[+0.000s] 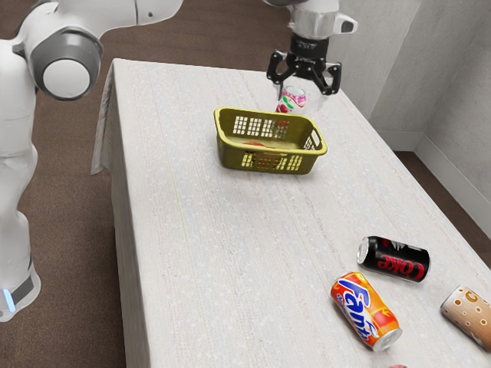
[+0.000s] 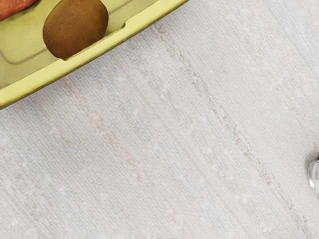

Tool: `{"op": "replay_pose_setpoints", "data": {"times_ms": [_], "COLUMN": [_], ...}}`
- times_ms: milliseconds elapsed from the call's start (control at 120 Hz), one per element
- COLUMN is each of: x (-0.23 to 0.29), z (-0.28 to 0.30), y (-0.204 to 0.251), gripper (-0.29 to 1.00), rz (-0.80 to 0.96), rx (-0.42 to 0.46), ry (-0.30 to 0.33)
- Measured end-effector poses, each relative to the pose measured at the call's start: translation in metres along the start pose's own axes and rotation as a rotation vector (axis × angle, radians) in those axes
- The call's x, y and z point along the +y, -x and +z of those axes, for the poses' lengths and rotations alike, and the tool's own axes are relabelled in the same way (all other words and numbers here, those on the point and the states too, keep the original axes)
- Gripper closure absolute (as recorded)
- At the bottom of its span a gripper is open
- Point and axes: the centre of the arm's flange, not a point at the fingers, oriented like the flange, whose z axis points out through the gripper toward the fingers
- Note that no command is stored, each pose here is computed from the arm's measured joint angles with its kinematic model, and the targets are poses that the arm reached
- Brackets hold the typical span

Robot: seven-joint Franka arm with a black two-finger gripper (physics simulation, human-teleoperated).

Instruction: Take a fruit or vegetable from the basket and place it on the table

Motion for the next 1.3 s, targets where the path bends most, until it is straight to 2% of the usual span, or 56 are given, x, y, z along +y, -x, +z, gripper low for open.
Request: {"op": "replay_pose_setpoints", "data": {"times_ms": [217,267,342,450,633,817,1033,1125,1300], "x": [-0.001,-0.004,-0.021,-0.036,-0.042,-0.042,-0.052,-0.087,-0.211], "z": [-0.003,-0.014,-0.056,-0.087,-0.089,-0.072,-0.028,-0.007,-0.010], "y": [0.005,0.011,0.032,0.051,0.050,0.038,0.012,0.004,-0.086], "gripper": [0.00,0.00,0.00,0.00,0.00,0.00,0.00,0.00,0.00], "rz": [-0.467,-0.544,-0.638,-0.759,-0.903,-0.980,-0.792,-0.738,-0.830], "rx": [-0.026,-0.028,-0.037,-0.058,-0.066,-0.080,-0.110,-0.146,-0.114], "ry": [-0.001,0.015,0.083,0.130,0.120,0.084,0.013,0.000,0.064]}}
